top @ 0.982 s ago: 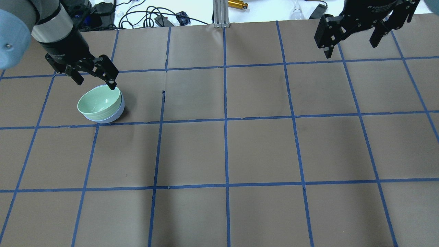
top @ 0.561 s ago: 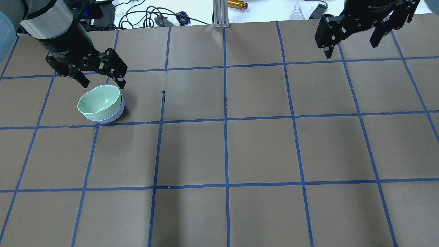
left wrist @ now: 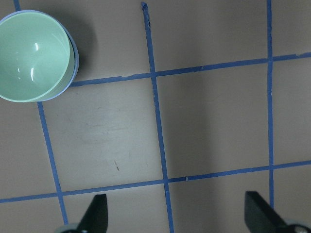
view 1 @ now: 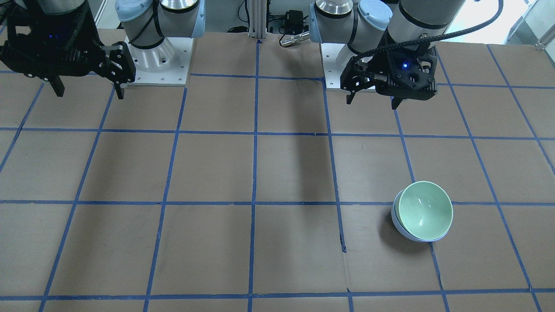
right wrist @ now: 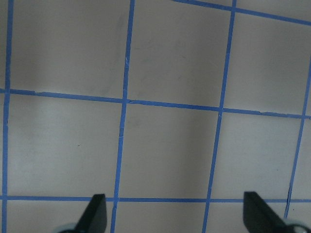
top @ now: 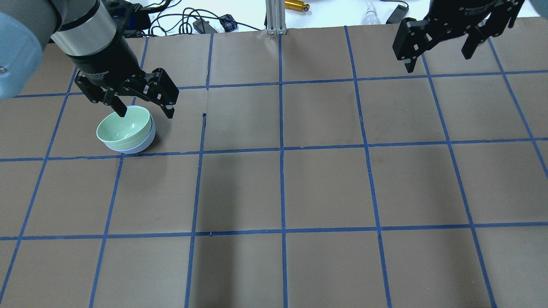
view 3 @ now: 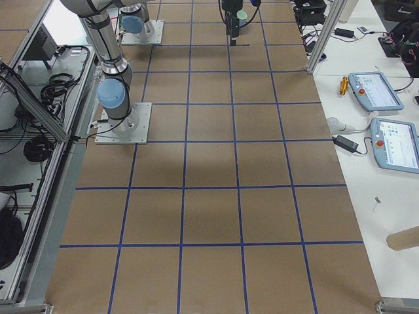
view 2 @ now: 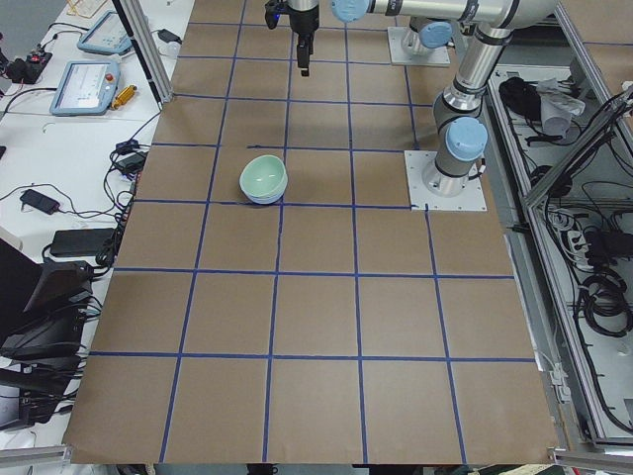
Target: Stack green bowl on blue bowl
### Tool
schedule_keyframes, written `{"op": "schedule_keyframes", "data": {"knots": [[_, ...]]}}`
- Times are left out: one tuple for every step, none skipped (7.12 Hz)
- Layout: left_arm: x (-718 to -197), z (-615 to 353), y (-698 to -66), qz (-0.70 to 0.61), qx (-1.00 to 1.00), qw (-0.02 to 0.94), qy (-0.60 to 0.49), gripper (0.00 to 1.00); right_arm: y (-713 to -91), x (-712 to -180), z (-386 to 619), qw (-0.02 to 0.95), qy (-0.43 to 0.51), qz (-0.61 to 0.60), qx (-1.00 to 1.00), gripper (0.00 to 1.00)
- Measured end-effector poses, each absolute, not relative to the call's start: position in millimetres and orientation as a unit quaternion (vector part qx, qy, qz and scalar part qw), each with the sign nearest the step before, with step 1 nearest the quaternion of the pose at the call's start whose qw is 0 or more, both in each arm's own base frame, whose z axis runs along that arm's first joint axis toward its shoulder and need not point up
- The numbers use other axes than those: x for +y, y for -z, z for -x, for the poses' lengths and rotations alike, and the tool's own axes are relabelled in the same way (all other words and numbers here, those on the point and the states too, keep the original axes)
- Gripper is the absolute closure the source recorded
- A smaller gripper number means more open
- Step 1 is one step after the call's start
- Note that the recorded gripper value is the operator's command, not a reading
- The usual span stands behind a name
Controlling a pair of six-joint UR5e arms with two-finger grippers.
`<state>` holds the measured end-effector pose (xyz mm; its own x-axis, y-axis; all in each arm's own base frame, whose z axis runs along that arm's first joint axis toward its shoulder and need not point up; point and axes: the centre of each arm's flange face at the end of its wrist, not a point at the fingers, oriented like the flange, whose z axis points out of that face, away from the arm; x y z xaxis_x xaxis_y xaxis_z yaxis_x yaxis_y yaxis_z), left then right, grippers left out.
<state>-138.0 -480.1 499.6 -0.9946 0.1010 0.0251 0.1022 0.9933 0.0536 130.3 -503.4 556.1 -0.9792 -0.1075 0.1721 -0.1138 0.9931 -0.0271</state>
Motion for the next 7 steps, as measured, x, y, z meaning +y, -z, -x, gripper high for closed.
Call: {"op": "schedule_keyframes", "data": {"knots": [[-478.6,138.0,-500.8,0.05,-0.998,0.011,0.028,0.0,-556.1,-503.4,-130.5,0.086,-0.018,-0.056,-0.995,0.0],[-477.9,137.5,-501.6,0.05,-0.998,0.011,0.028,0.0,-556.1,-503.4,-130.5,0.085,-0.018,-0.056,-0.995,0.0],[-477.5,137.3,-501.8,0.05,-0.998,0.011,0.028,0.0,-556.1,-503.4,-130.4,0.085,-0.018,-0.056,-0.995,0.0],[-477.3,137.4,-501.9,0.05,-0.998,0.011,0.027,0.0,-556.1,-503.4,-130.5,0.085,-0.018,-0.056,-0.995,0.0],[-477.3,137.3,-502.3,0.05,-0.998,0.011,0.027,0.0,-556.1,-503.4,-130.6,0.085,-0.018,-0.056,-0.995,0.0],[-477.2,137.0,-502.4,0.05,-0.998,0.011,0.027,0.0,-556.1,-503.3,-130.7,0.085,-0.018,-0.056,-0.995,0.0],[-476.8,136.8,-502.4,0.05,-0.998,0.011,0.027,0.0,-556.1,-503.4,-130.6,0.085,-0.018,-0.056,-0.995,0.0]]}}
